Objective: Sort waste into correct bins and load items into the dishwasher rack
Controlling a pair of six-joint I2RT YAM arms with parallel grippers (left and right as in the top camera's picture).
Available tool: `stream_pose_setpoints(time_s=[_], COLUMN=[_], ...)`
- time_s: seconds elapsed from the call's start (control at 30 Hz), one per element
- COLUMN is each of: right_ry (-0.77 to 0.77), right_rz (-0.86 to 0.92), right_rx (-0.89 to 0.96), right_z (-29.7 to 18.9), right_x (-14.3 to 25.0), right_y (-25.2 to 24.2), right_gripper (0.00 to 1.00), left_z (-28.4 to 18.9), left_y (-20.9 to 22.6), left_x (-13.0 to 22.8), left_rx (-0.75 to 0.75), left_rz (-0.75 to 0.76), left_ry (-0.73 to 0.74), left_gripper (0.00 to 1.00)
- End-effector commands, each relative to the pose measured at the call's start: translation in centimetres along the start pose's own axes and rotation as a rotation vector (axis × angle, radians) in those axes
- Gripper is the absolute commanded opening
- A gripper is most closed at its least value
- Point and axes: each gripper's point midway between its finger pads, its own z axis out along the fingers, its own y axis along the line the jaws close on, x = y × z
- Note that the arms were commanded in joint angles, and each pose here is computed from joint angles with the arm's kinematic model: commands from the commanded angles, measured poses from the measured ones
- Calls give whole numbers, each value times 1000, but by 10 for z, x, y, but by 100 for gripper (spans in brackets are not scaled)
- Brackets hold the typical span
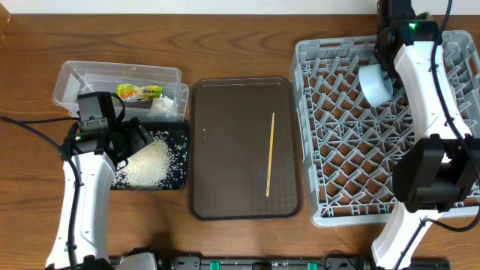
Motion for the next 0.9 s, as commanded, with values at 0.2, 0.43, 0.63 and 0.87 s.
stream_pose_setpoints(time_s=[0.2, 0.43, 0.63, 0.87], right_ry=[-251, -357, -363, -308], right_rz=[215, 103, 9, -145], right_rx=[-320, -844, -1089, -1150], right_z=[-82, -142, -180, -200], right_x=[-22, -30, -26, -10], right_y=[-33, 37, 85, 144], right_gripper=[48, 47, 39, 38], left_z=[-4, -3, -4, -4], left_y=[2, 2, 1, 1], left_x=[-5, -5, -5, -5], left_rx=[-7, -7, -7, -7], left_rz=[-6, -6, -6, -6], left_ry=[-17, -17, -18, -18], left_gripper=[91, 91, 91, 91])
